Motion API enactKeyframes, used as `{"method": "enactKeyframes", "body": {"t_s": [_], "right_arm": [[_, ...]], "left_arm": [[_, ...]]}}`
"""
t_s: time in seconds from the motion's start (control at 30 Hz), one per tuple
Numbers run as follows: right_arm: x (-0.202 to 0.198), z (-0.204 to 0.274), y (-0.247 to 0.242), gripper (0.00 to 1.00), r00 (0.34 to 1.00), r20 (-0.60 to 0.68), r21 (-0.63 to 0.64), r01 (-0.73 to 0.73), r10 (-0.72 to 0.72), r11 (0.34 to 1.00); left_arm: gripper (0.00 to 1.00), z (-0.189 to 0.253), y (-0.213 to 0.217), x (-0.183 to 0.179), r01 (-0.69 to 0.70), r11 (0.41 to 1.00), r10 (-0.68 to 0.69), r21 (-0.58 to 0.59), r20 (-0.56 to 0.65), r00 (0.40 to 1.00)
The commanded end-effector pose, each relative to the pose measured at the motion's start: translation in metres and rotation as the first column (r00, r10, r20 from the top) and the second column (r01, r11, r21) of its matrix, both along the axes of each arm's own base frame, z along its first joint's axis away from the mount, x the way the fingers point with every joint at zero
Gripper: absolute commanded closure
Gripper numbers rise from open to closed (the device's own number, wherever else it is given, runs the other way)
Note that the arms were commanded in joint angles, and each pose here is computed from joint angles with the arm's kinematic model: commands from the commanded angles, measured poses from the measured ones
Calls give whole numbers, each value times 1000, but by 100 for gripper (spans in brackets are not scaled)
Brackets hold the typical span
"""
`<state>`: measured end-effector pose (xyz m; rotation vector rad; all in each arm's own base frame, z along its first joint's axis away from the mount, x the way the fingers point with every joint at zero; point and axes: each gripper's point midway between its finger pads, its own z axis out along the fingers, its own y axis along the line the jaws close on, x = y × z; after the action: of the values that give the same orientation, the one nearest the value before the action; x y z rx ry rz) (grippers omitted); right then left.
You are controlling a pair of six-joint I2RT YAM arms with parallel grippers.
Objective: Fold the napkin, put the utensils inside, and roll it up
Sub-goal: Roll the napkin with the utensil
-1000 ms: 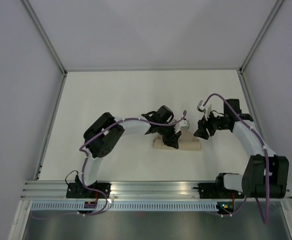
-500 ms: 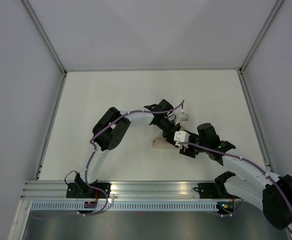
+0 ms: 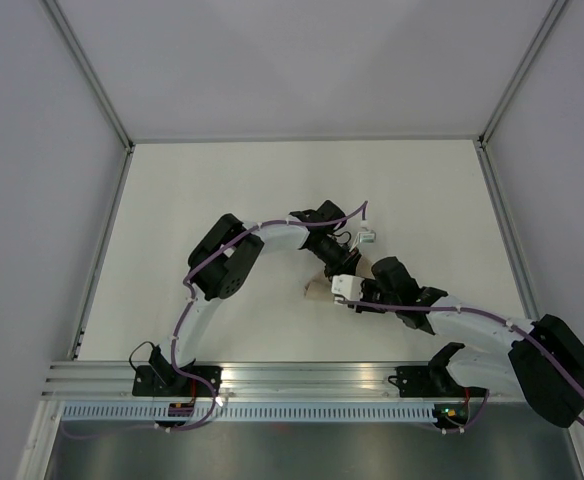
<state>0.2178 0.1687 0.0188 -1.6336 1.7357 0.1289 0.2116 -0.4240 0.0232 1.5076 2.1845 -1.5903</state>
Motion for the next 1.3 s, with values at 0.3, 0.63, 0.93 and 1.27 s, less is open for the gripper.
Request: {"method": "enactKeyframes", "body": {"t_s": [0.3,0.63,0.93,1.27], "right_arm": [[-10,-6,-7,84,996,-89,-63,0,-6,998],[-23,-5,0,88,960,-279,-44,-33,20,998],[-19,-7,-2,89,849,-529,-14,-19,9,1000],[-15,-28,-10,90,631,-775,-15,3,-14,1000]], "left_arm": [[51,25,5,19,-66,997,65,34,40,997],[50,102,31,75,-260,956,283,-136,194,939],[50,124,71,100,-538,802,597,-260,388,702],[46,128,112,69,-524,676,729,-518,576,370]]}}
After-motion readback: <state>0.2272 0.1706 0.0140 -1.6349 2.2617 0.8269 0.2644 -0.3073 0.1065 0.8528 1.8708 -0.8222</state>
